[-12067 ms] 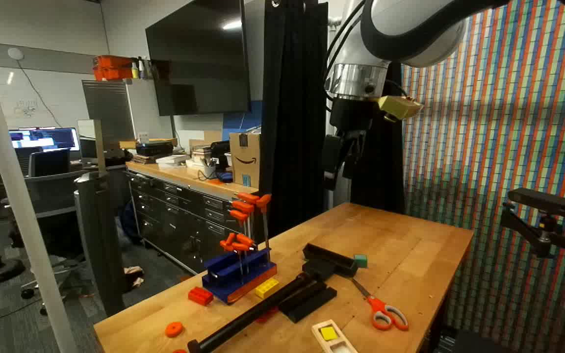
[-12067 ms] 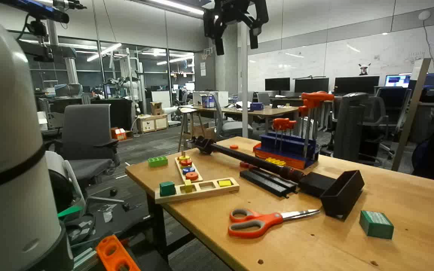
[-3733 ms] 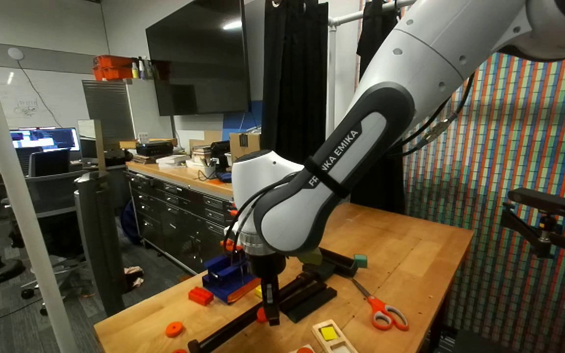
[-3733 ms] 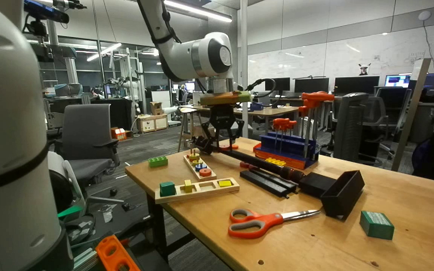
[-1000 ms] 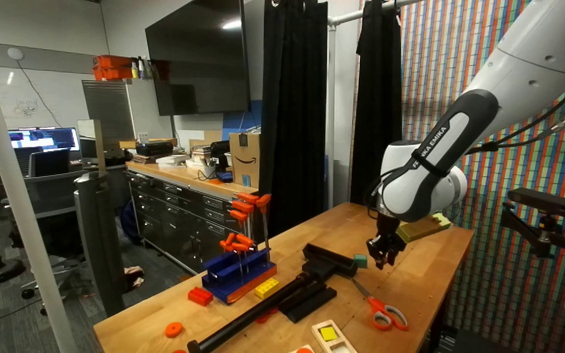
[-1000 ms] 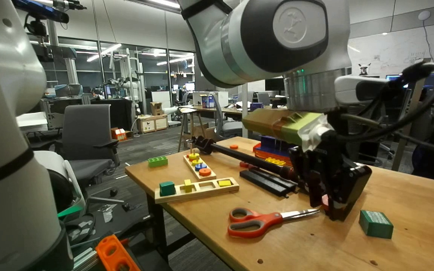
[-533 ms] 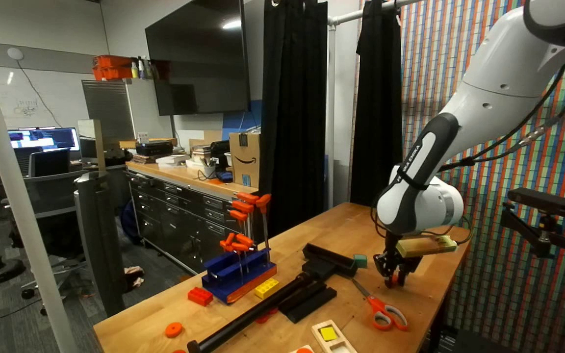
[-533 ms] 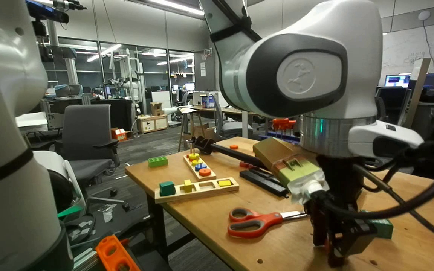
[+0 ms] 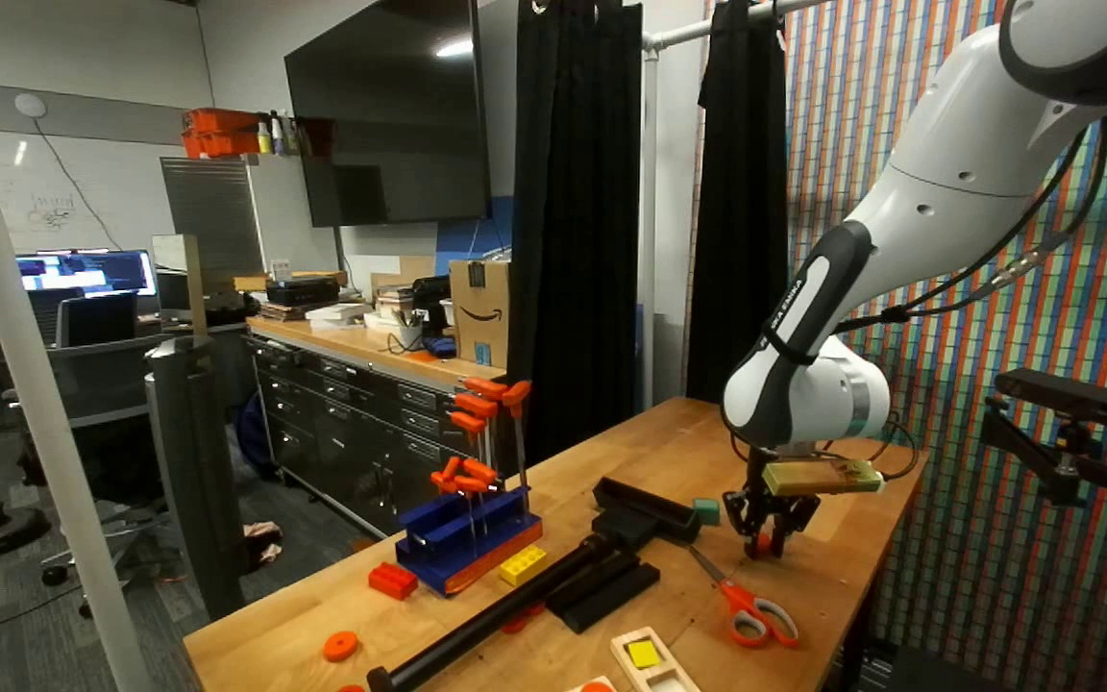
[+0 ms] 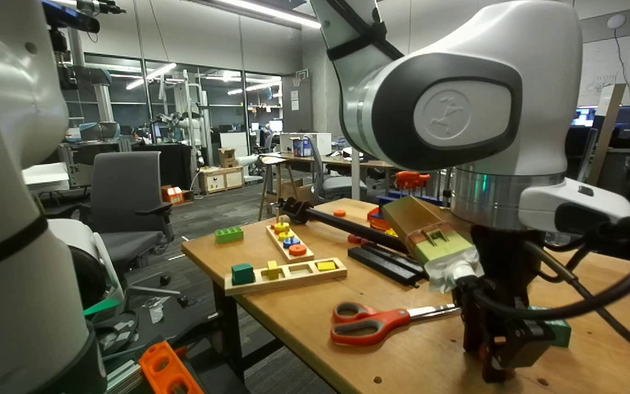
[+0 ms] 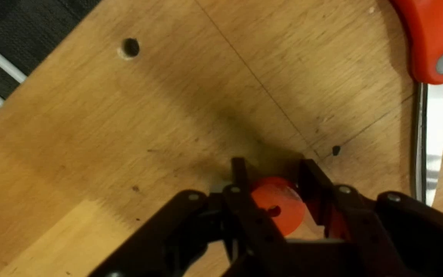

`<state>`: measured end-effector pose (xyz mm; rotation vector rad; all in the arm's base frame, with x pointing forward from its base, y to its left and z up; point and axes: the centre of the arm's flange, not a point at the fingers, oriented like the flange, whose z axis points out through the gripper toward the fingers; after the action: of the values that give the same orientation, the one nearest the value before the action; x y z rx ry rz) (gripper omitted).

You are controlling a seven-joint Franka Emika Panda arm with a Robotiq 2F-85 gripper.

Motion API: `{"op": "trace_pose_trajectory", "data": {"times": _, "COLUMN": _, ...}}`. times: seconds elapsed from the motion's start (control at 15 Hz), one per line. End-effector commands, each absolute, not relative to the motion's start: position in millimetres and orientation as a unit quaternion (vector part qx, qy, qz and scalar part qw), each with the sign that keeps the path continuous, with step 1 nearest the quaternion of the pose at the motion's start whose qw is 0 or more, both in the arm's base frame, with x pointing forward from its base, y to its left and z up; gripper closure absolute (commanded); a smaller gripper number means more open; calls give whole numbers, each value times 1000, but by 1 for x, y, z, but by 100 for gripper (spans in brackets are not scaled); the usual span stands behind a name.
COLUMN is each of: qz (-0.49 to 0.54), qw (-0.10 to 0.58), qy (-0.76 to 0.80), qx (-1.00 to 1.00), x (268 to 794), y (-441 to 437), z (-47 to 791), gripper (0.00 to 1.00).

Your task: Pick up one orange object from the wooden object and put it on the table

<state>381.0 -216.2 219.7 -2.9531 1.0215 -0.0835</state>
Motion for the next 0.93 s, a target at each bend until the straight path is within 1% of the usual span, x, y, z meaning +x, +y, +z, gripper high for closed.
{"op": "trace_pose_trajectory", "data": {"times": 0.0, "qz": -33, "qw": 7, "qy": 335, "qx": -942, "x": 397, "y": -218, "z": 219, "gripper": 35}}
{"op": "trace_pose_trajectory", "data": {"times": 0.07, "qz": -35, "qw": 4, "qy": 335, "qx": -942, "x": 399, "y": -216, "z": 222, "gripper": 32}}
{"op": "trace_pose_trajectory", "data": {"times": 0.27, "qz": -46, "qw": -6, "qy": 333, "qx": -942, "x": 404, "y": -205, "z": 240, "gripper": 8}}
{"op": "trace_pose_trajectory", "data": {"times": 0.33, "qz": -53, "qw": -12, "qy": 331, "qx": -942, "x": 407, "y": -197, "z": 250, "gripper": 2}}
{"op": "trace_pose_trajectory", "data": {"times": 0.4, "qz": -61, "qw": -20, "qy": 326, "qx": -943, "x": 410, "y": -187, "z": 263, "gripper": 0}}
{"op": "trace_pose_trajectory", "data": {"times": 0.67, "qz": -109, "qw": -66, "qy": 289, "qx": -949, "x": 414, "y": -126, "z": 318, "gripper": 0}}
{"op": "trace_pose_trajectory", "data": {"times": 0.87, "qz": -131, "qw": -88, "qy": 260, "qx": -953, "x": 405, "y": -81, "z": 354, "gripper": 0}}
